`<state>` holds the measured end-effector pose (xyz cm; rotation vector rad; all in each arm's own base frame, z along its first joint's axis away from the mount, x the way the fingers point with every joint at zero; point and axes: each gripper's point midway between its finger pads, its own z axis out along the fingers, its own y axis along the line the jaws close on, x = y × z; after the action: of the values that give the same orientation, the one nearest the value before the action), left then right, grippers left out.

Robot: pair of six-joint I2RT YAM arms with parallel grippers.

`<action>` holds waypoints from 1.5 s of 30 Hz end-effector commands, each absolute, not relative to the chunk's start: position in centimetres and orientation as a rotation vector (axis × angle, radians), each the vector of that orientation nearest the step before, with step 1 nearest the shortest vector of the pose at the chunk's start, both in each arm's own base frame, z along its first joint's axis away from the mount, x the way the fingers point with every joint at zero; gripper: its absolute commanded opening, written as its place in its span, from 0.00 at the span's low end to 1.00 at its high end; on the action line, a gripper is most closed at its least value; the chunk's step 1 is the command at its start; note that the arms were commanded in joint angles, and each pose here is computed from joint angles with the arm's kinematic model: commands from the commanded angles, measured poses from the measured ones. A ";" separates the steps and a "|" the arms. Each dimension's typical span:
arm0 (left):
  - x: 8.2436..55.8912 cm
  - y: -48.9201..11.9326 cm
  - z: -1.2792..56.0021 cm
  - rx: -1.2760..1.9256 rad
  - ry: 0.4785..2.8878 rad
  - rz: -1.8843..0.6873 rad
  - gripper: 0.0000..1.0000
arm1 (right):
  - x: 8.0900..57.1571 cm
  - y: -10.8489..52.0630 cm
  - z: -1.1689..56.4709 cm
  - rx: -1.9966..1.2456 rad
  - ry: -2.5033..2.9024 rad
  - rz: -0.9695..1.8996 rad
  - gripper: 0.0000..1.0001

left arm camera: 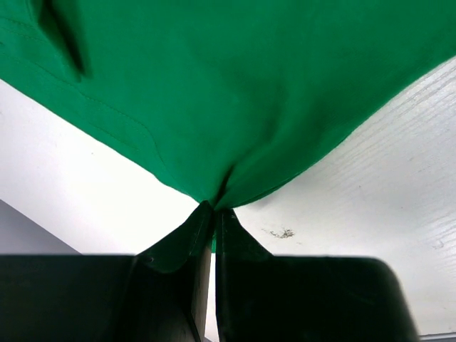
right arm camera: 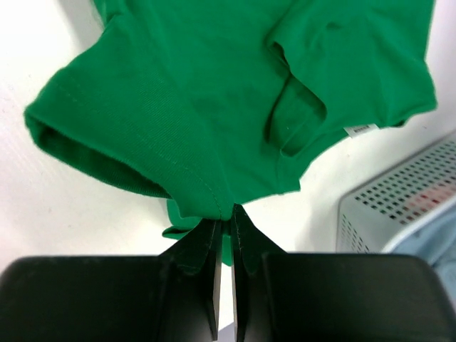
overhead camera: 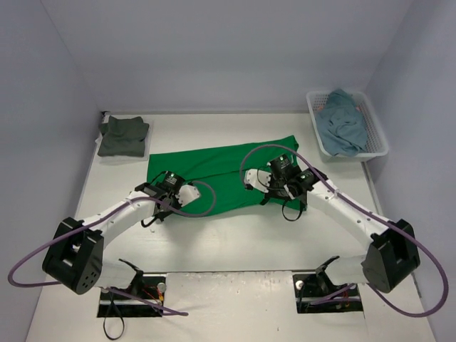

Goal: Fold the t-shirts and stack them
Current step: Fold the tshirt

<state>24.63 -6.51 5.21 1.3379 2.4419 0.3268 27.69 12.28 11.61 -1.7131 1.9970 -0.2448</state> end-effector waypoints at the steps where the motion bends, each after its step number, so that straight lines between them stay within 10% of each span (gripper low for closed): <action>1: 26.7 -6.8 7.9 1.297 2.364 0.367 0.00 | 30.0 13.0 13.0 -1.687 1.963 -0.208 0.00; 45: 41.6 -3.6 8.0 0.965 2.424 0.500 0.00 | 50.2 12.7 11.7 -1.561 1.988 -0.473 0.00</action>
<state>39.01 -3.74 5.31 1.0530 2.4985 0.4610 47.57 13.14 8.66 -1.6492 2.0441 -0.3700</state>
